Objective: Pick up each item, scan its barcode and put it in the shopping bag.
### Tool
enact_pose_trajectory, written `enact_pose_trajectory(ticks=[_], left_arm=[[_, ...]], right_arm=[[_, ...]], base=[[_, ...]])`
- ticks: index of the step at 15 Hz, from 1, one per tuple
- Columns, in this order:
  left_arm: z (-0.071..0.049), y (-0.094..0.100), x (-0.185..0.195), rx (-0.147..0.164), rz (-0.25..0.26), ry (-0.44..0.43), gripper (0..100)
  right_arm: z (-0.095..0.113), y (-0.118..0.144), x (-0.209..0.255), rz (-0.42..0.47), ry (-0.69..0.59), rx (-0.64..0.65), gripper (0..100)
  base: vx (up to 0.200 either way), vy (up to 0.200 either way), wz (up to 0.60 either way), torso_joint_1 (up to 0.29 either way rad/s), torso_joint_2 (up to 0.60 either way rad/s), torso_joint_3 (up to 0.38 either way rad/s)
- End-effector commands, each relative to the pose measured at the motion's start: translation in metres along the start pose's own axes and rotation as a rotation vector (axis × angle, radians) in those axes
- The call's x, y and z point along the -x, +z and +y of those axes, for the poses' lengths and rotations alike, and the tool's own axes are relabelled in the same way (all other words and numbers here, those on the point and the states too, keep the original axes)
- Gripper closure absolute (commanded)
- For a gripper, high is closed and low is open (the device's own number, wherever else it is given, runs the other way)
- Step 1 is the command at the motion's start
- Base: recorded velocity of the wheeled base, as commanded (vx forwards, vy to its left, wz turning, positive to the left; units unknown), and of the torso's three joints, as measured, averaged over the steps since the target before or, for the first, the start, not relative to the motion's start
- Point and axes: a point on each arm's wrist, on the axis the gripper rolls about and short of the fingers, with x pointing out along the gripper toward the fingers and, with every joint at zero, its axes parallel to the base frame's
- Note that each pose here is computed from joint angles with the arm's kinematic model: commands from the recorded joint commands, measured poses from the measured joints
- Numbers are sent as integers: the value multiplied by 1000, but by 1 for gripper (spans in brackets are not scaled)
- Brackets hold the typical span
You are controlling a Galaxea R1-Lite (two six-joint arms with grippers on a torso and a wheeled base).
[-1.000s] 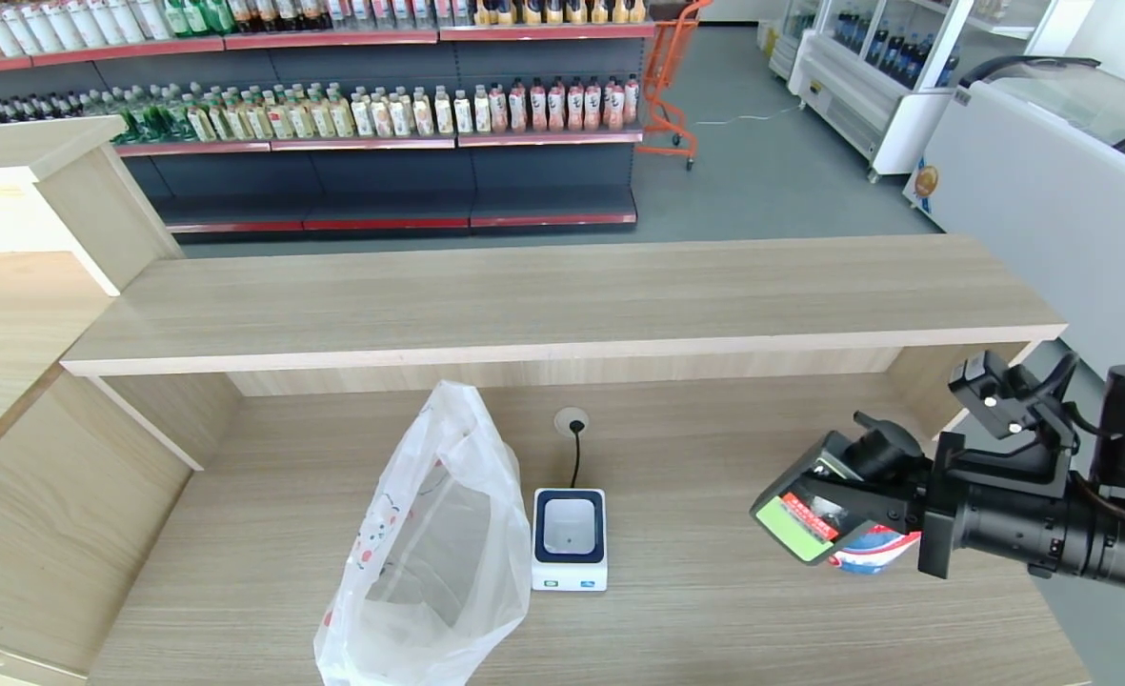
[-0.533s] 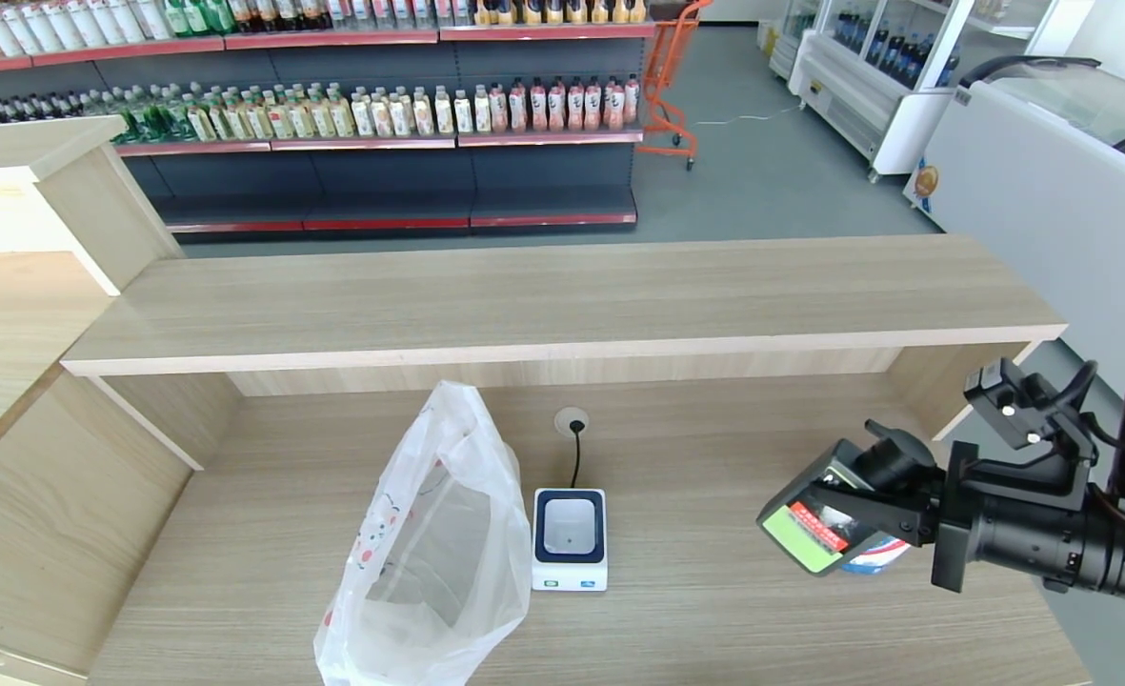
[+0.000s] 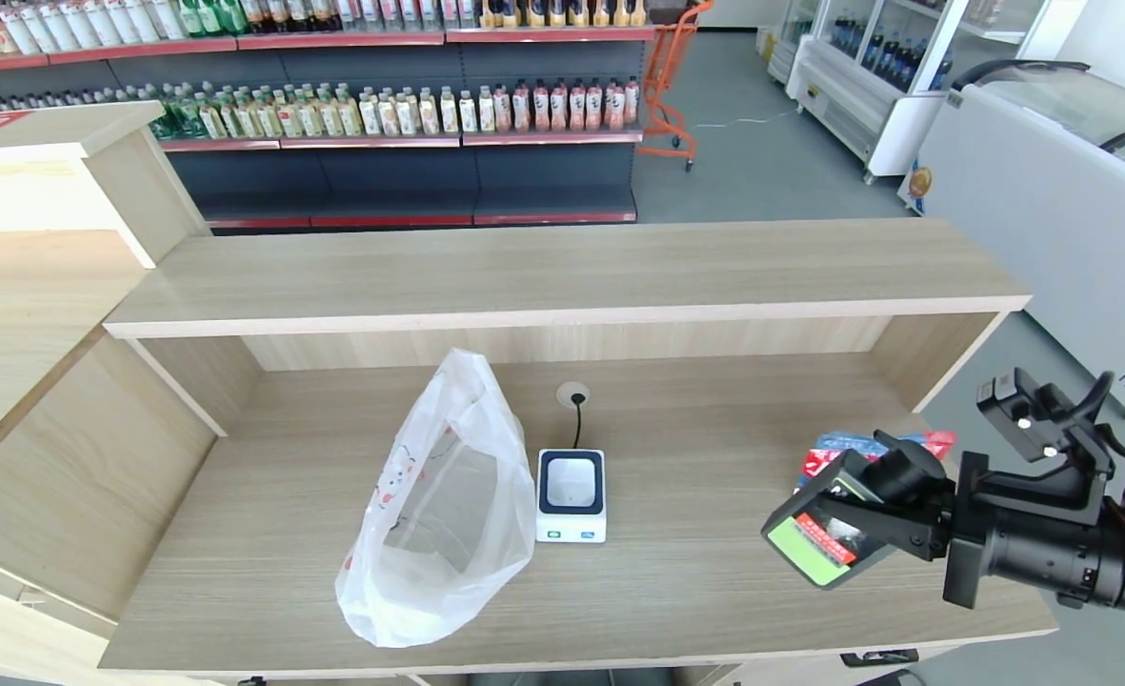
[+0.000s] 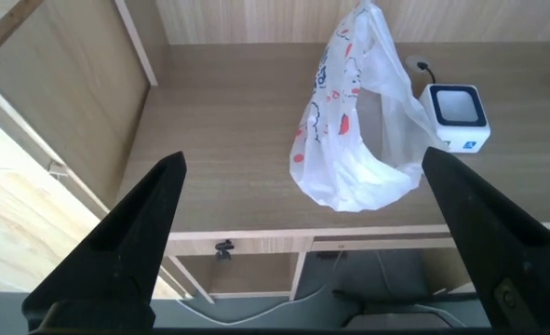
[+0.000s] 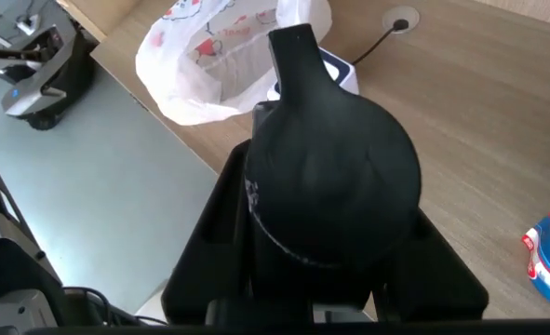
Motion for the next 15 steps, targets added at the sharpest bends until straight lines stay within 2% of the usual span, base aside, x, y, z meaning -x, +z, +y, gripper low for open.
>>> enact_pose_trajectory(ticks=[1,6,12,15], left_arm=[[0,0,0,0,-1,0,0],[0,0,0,0,1,2,0],[0,0,0,-3,1,2,0],[0,0,0,0,-1,2,0]], right_arm=[[1,0,2,-4,0,-5,100],[6,2,9,-18,-7,-10,100],[9,-2,12,25,-1,-45,100],[5,-4,7,41,-7,-56,100]], base=[[0,0,0,0,0,0],[0,200,0,7,6,0],[0,200,0,0,5,2],[0,0,0,0,0,0]])
